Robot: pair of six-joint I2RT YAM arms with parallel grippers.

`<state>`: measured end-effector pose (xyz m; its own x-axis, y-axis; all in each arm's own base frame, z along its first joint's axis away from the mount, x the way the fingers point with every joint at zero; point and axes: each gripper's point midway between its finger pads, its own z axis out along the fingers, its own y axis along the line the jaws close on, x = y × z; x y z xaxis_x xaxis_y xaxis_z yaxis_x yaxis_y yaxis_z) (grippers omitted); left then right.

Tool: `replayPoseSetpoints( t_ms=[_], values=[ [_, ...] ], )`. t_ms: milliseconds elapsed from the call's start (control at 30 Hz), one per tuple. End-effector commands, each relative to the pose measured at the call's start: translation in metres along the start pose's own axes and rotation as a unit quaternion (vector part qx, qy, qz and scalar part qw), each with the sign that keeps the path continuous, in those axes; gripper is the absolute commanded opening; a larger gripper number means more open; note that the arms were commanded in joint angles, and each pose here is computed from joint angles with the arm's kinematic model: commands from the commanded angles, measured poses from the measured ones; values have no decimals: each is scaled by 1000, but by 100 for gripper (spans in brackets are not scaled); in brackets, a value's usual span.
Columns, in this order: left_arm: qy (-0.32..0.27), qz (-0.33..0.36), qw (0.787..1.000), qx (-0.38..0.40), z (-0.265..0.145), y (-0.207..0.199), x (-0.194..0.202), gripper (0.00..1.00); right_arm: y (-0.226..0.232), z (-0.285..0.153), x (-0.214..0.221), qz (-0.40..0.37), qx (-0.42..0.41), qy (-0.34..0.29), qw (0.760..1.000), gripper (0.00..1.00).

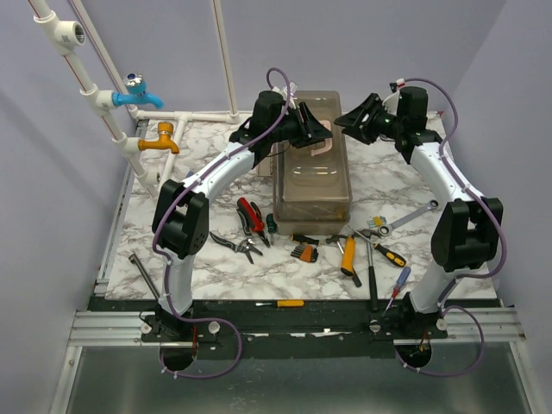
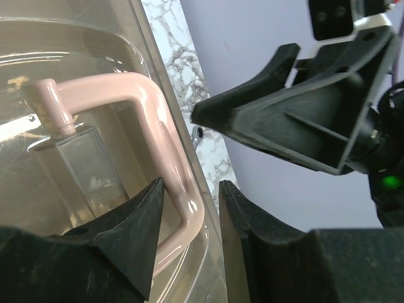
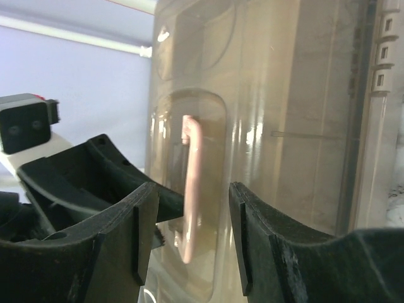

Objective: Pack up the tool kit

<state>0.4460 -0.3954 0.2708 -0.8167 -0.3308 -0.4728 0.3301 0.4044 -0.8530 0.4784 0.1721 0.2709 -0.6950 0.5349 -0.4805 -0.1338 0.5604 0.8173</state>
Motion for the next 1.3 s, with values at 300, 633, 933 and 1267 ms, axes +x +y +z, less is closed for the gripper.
replayPoseSetpoints(
  t_ms=[300, 633, 933, 1267],
  values=[
    [26, 18, 998, 52, -10, -30, 7, 38, -7, 33, 41, 23, -17, 77, 997, 47],
    [31, 21, 998, 59, -12, -33, 6, 37, 3, 43, 49, 8, -10, 86, 996, 44],
    [13, 52, 998, 25, -32, -31, -2, 47, -6, 44, 46, 2, 11, 74, 997, 10],
    [-56, 151, 977, -137, -112, -9, -34, 73, 29, 34, 25, -22, -13, 61, 998, 3]
  ],
)
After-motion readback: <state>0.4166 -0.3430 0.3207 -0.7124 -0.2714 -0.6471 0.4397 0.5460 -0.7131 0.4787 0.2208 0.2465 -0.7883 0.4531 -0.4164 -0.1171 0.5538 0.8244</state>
